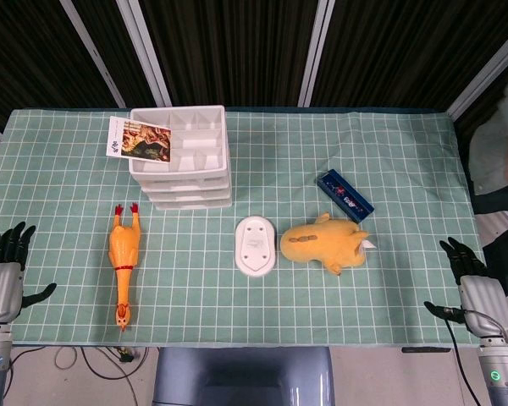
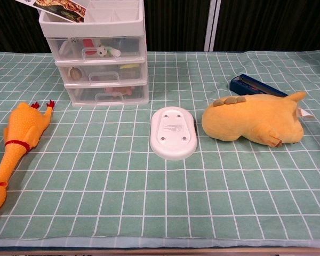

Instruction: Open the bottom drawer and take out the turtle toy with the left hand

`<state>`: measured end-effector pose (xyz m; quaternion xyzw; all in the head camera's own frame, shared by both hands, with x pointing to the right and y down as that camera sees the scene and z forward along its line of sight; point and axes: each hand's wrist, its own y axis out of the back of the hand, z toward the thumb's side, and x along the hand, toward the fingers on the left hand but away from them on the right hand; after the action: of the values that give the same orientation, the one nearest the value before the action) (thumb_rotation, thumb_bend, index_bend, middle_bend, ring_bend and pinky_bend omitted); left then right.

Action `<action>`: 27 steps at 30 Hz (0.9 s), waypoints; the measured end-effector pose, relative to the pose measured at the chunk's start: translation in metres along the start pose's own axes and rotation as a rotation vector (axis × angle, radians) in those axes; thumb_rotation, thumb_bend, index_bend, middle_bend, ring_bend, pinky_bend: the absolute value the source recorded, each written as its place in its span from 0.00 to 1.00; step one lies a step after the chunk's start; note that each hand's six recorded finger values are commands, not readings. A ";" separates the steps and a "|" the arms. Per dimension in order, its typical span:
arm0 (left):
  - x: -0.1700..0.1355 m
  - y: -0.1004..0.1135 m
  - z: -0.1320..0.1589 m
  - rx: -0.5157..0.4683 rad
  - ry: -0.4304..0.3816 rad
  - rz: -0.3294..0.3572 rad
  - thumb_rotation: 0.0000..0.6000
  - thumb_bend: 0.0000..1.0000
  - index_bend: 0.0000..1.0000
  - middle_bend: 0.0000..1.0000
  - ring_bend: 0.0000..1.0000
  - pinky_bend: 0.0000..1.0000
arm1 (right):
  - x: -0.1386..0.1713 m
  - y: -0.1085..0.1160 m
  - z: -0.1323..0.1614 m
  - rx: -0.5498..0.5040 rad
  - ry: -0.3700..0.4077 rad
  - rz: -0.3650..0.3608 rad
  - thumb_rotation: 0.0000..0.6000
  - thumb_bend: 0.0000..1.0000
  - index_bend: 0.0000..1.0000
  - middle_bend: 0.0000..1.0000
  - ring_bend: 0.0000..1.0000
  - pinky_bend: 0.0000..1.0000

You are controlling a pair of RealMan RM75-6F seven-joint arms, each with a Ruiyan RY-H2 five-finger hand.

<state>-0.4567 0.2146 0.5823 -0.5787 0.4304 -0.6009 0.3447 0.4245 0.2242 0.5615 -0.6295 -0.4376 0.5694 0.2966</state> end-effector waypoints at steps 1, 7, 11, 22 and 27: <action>0.000 0.000 0.000 0.000 0.000 0.000 1.00 0.08 0.00 0.00 0.00 0.02 | 0.000 0.000 0.000 0.000 0.000 0.000 1.00 0.12 0.00 0.00 0.00 0.19; 0.000 0.000 -0.001 0.000 0.002 0.001 1.00 0.08 0.00 0.00 0.00 0.02 | 0.000 0.000 0.001 0.000 0.002 0.000 1.00 0.12 0.00 0.00 0.00 0.19; -0.001 0.002 -0.002 -0.002 0.004 0.005 1.00 0.08 0.00 0.00 0.00 0.02 | 0.000 0.000 0.002 0.002 0.006 -0.001 1.00 0.12 0.00 0.00 0.00 0.19; 0.004 0.004 0.002 -0.034 -0.001 0.009 1.00 0.08 0.00 0.00 0.00 0.05 | -0.002 -0.001 0.002 0.006 -0.002 0.001 1.00 0.12 0.00 0.00 0.00 0.19; 0.014 0.011 0.011 -0.083 -0.010 0.023 1.00 0.23 0.00 0.10 0.13 0.31 | -0.001 -0.001 0.001 0.004 -0.003 0.000 1.00 0.12 0.00 0.00 0.00 0.19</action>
<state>-0.4480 0.1957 0.5773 -0.5903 0.4601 -0.5756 0.3294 0.4228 0.2236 0.5625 -0.6280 -0.4369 0.5714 0.2970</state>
